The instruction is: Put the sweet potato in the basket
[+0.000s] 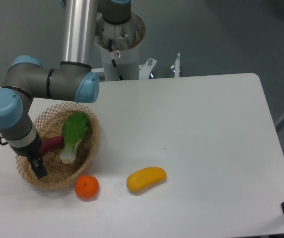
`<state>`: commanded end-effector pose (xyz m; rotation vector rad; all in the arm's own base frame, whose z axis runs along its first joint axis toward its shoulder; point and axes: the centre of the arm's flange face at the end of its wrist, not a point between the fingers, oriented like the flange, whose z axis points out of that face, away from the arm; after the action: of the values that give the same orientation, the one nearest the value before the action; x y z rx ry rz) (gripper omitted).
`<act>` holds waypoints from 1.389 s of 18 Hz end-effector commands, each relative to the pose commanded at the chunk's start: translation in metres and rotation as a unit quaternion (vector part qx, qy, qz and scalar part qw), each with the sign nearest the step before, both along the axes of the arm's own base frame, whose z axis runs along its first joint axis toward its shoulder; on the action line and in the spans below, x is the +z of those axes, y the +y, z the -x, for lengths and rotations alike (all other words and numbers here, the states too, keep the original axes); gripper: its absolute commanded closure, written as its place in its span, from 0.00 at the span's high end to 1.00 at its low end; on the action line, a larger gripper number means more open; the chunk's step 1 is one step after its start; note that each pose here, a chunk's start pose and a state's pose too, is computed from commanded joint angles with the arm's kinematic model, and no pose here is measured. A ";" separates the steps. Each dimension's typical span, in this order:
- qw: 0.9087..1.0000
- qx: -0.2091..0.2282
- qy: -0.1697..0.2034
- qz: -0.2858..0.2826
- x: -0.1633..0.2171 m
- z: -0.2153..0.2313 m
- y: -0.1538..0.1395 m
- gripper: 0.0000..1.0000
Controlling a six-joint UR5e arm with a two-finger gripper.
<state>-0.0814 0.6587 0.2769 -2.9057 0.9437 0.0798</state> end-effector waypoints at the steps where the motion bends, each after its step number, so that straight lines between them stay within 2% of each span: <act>1: 1.000 0.009 0.002 -0.004 0.005 0.012 -0.002 1.00; 8: 0.996 0.091 0.010 -0.019 0.026 0.135 -0.035 1.00; 14: 0.992 0.120 0.020 -0.020 0.029 0.239 -0.081 1.00; 19: 0.993 0.118 0.026 -0.015 0.029 0.305 -0.125 1.00; 25: 0.994 0.108 0.031 -0.005 0.026 0.363 -0.177 1.00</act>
<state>-0.4446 0.4816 0.3031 -3.0013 0.6296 0.1901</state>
